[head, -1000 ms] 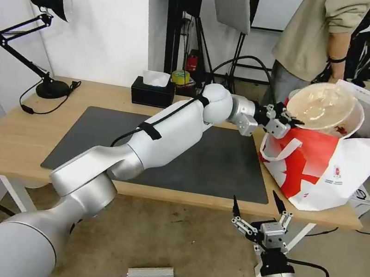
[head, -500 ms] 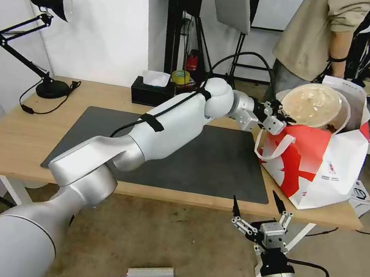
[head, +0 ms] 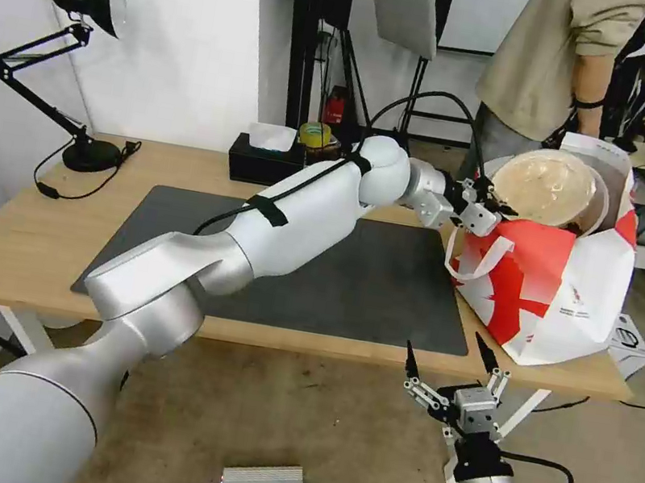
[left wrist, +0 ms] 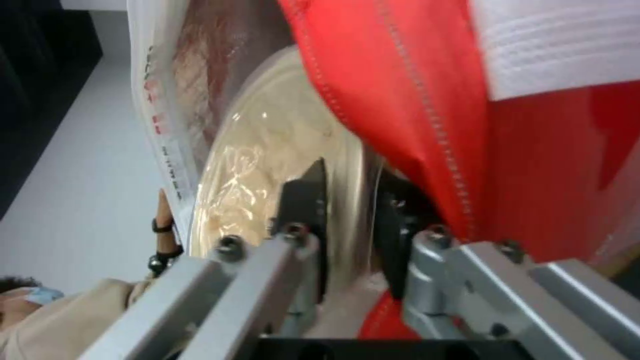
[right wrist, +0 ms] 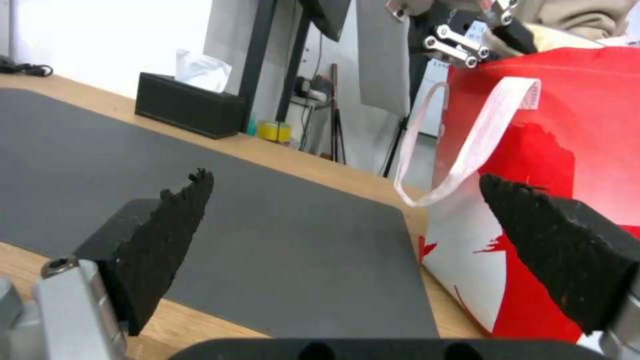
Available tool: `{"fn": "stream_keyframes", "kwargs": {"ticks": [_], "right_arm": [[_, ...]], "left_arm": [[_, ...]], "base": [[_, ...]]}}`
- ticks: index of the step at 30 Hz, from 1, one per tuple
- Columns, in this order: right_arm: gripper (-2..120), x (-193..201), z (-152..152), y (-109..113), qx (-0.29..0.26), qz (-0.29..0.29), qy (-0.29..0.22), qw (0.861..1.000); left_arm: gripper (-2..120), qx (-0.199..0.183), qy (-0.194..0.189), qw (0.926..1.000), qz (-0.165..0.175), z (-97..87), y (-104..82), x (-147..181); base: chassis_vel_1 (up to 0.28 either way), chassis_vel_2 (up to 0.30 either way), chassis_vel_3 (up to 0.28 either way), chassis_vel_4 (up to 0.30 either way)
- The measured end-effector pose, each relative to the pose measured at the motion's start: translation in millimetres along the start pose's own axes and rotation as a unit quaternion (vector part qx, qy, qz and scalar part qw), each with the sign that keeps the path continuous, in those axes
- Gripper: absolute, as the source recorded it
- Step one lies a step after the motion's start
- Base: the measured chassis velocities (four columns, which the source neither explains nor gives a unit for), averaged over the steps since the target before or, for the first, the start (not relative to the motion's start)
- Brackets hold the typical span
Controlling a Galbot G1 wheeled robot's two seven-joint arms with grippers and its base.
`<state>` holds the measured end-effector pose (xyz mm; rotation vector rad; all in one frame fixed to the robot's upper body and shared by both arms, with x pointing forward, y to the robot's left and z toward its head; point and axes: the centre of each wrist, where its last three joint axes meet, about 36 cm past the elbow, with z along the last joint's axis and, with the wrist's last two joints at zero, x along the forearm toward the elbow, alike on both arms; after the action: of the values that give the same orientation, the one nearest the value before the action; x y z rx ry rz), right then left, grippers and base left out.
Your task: Pick up the trash from the table and place it into the takeout bag.
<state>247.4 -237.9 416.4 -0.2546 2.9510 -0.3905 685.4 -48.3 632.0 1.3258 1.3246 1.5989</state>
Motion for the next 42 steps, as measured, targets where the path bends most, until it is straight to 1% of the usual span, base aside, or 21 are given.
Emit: {"fn": "stream_keyframes", "kwargs": {"ticks": [1,2,3,7,8,12,14,16,17,18,20,22,24,27,28,31,33,36,37,41,42], "right_arm": [[100,0,0,0,0.000,0.000,0.000,1.000],[100,0,0,0,0.000,0.000,0.000,1.000],[100,0,0,0,0.000,0.000,0.000,1.000],[100,0,0,0,0.000,0.000,0.000,1.000],[100,0,0,0,0.000,0.000,0.000,1.000],[100,0,0,0,0.000,0.000,0.000,1.000],[100,0,0,0,0.000,0.000,0.000,1.000],[100,0,0,0,0.000,0.000,0.000,1.000],[100,0,0,0,0.000,0.000,0.000,1.000],[100,0,0,0,0.000,0.000,0.000,1.000],[100,0,0,0,0.000,0.000,0.000,1.000],[100,0,0,0,0.000,0.000,0.000,1.000],[100,0,0,0,0.000,0.000,0.000,1.000],[100,0,0,0,0.000,0.000,0.000,1.000],[100,0,0,0,0.000,0.000,0.000,1.000],[100,0,0,0,0.000,0.000,0.000,1.000],[100,0,0,0,0.000,0.000,0.000,1.000],[100,0,0,0,0.000,0.000,0.000,1.000],[100,0,0,0,0.000,0.000,0.000,1.000],[100,0,0,0,0.000,0.000,0.000,1.000],[100,0,0,0,0.000,0.000,0.000,1.000]], "left_arm": [[29,0.000,0.000,1.0000,-0.002,-0.1,0.1,0],[36,-0.001,0.001,1.0000,-0.004,-0.3,0.7,0],[36,-0.001,0.001,1.0000,-0.004,-0.3,0.7,0],[51,-0.005,0.002,0.9999,-0.012,-2.0,2.5,-1],[51,-0.005,0.002,0.9999,-0.012,-2.0,2.5,-1],[73,-0.013,0.003,0.9996,-0.023,-4.7,6.0,-2],[76,-0.014,0.005,0.9995,-0.028,-5.2,6.9,-2],[86,-0.019,0.008,0.9992,-0.034,-6.1,9.7,-2],[89,-0.020,0.009,0.9990,-0.039,-6.1,10.4,-1],[89,-0.020,0.009,0.9990,-0.039,-6.1,10.4,-1],[98,-0.022,0.011,0.9984,-0.051,-6.0,10.7,-1],[99,-0.026,0.014,0.9974,-0.066,-6.2,10.6,-1],[100,-0.027,0.015,0.9970,-0.072,-6.5,10.3,-2],[100,-0.032,0.022,0.9946,-0.096,-6.8,10.2,-1],[100,-0.032,0.022,0.9946,-0.096,-6.8,10.2,-1],[100,-0.034,0.029,0.9916,-0.122,-6.3,11.2,-1],[100,-0.034,0.031,0.9908,-0.128,-6.1,11.3,-1],[100,-0.034,0.040,0.9865,-0.155,-4.9,12.1,0],[100,-0.034,0.040,0.9865,-0.155,-4.9,12.1,0],[100,-0.034,0.045,0.9819,-0.181,-4.4,14.3,2],[100,-0.034,0.045,0.9819,-0.181,-4.4,14.3,2]], "base": [[0.000,0.000,0.000,0.000],[0.000,0.000,0.000,0.000],[0.000,0.000,0.000,0.000],[0.000,0.000,0.000,0.000],[0.000,0.000,0.000,0.000],[0.000,0.000,0.000,0.000],[0.000,0.000,0.000,0.000],[0.000,0.000,0.000,0.000],[0.000,0.000,0.000,0.000],[0.000,0.000,0.000,0.000],[0.000,0.000,0.000,0.000],[0.000,0.000,0.000,0.000],[0.000,0.000,0.000,0.000],[0.000,0.000,0.000,0.000],[0.000,0.000,0.000,0.000],[0.000,0.000,0.000,0.000],[0.000,0.000,0.000,0.000],[0.000,0.000,0.000,0.000],[0.000,0.000,0.000,0.000],[0.000,0.000,0.000,0.000],[0.000,0.000,0.000,0.000]]}}
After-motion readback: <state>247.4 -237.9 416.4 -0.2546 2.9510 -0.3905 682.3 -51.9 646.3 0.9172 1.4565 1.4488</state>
